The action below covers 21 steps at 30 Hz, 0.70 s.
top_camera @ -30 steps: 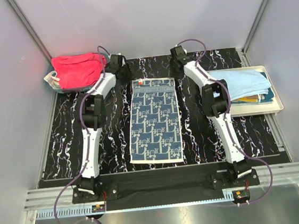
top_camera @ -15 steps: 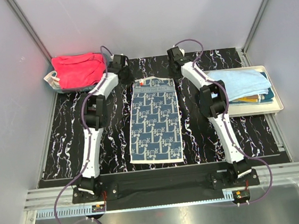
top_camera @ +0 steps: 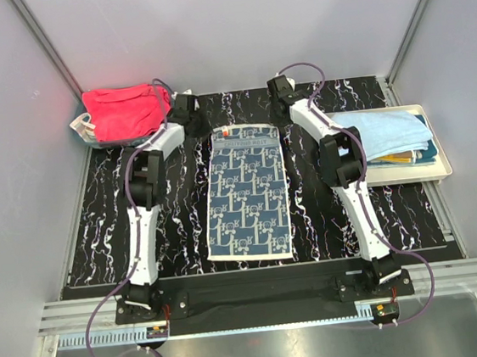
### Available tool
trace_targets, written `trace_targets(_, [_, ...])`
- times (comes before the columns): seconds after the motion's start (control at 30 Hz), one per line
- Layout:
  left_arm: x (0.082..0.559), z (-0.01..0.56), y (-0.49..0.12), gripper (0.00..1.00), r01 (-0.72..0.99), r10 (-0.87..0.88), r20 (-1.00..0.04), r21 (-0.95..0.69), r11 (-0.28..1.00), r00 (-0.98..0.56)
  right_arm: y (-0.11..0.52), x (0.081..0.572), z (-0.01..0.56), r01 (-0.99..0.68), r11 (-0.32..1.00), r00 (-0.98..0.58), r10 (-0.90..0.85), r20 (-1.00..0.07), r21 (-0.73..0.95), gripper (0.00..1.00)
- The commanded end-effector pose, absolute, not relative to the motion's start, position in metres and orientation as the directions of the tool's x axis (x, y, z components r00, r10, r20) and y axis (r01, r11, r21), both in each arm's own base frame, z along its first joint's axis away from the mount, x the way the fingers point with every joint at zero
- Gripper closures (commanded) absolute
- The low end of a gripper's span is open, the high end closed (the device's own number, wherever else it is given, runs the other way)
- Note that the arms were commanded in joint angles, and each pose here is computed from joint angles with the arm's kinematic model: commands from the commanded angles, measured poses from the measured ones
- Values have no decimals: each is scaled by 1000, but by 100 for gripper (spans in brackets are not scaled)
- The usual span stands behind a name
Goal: Fold and stack the towels
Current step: Fold the towel
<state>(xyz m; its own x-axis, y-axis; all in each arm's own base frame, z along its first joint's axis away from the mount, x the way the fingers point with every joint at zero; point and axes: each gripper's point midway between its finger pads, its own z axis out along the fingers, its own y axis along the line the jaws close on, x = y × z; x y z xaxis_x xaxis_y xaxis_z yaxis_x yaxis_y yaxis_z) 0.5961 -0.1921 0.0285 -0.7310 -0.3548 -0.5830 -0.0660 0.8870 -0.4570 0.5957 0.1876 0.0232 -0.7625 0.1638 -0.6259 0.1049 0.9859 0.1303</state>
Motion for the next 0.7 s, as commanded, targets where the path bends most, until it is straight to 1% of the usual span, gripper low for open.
trace_targets(0.0, [619, 108, -191, 100, 30, -408, -694, -525, 851, -593, 180, 604, 74, 98, 987, -694, 162, -701, 131, 100])
trace_targets(0.2, [629, 166, -186, 100, 100, -434, -775, -531, 841, -460, 176, 618, 117, 89, 984, -615, 178, -768, 157, 100])
trace_targets(0.47, [646, 222, -185, 100, 178, -468, -818, -543, 821, -334, 168, 639, 166, 59, 973, -506, 222, -833, 223, 100])
trace_targets(0.57, [647, 224, -187, 100, 185, -470, -817, -546, 817, -334, 167, 643, 186, 42, 970, -477, 232, -848, 241, 100])
trace_targets(0.63, [645, 226, -185, 100, 180, -474, -816, -548, 817, -332, 168, 640, 187, 31, 969, -482, 231, -845, 247, 100])
trace_targets(0.67, [644, 227, -184, 100, 179, -476, -816, -549, 817, -329, 169, 638, 200, 19, 966, -465, 237, -853, 257, 100])
